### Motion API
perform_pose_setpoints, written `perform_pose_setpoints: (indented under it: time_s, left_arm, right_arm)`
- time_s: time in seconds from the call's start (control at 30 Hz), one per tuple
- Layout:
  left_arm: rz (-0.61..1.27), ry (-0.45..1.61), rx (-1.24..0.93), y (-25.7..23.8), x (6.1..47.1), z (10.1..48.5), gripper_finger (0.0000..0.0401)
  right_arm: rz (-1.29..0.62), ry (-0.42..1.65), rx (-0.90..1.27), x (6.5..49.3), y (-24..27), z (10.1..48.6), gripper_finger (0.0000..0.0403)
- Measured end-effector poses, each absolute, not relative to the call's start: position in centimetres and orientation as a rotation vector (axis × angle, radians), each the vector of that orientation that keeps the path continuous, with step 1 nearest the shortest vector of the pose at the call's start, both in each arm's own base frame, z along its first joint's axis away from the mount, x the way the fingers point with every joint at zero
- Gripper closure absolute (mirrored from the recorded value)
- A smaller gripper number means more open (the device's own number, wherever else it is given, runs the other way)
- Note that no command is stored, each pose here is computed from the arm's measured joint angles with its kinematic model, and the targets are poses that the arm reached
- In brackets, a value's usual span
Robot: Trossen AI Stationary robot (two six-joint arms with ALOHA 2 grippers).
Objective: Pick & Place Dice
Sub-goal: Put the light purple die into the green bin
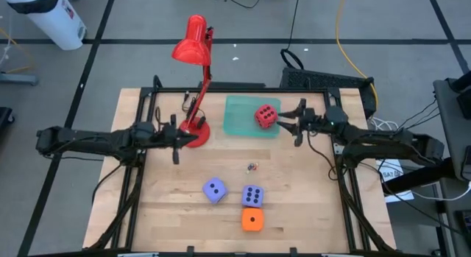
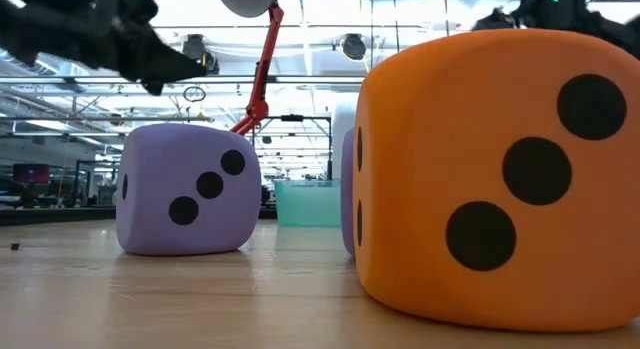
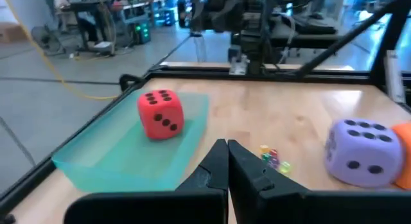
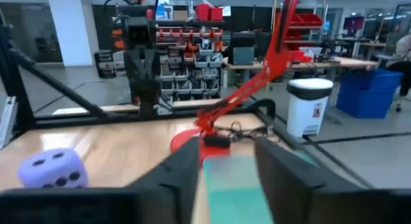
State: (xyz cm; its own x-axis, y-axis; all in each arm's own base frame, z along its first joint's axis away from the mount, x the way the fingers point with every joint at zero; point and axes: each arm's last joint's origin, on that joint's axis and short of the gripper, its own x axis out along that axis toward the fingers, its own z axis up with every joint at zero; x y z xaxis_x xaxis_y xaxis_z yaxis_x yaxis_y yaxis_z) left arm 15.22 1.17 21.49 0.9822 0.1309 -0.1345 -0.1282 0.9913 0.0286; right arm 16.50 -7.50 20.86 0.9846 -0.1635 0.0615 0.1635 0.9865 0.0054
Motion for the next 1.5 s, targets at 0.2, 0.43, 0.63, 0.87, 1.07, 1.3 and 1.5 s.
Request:
perform_pose_setpoints:
  time_s: [0.2,0.43,0.63,0.87,1.07,1.3,1.5]
  left_arm:
    - [0.132,0.174,0.078,0.6,14.7,20.0,0.04]
    - [0.138,0.184,0.036,0.5,14.7,19.9,0.0388]
    - [0.108,0.189,0.023,0.4,14.7,19.8,0.0385]
    - [0.059,0.195,-0.027,0.3,14.8,19.7,0.0385]
    - [0.004,0.133,0.006,0.1,14.9,20.3,0.0385]
    - [-0.087,-0.028,0.097,-1.1,14.9,21.8,0.0385]
    - [0.058,-0.033,0.16,-2.0,14.6,22.0,0.0395]
  right_arm:
    - [-0.128,-0.088,0.041,15.2,-6.3,18.3,0.0392]
    - [-0.056,-0.016,0.059,14.7,-4.6,16.2,0.039]
    - [-0.078,-0.026,0.008,14.8,-4.4,16.3,0.0399]
    - [-0.073,-0.026,-0.002,14.8,-4.3,16.3,0.0401]
    - [-0.073,-0.024,-0.003,14.8,-4.3,16.3,0.0401]
    - [-0.073,-0.017,-0.014,14.8,-4.3,16.2,0.0398]
    - [-0.071,-0.017,-0.005,14.8,-4.3,16.2,0.0397]
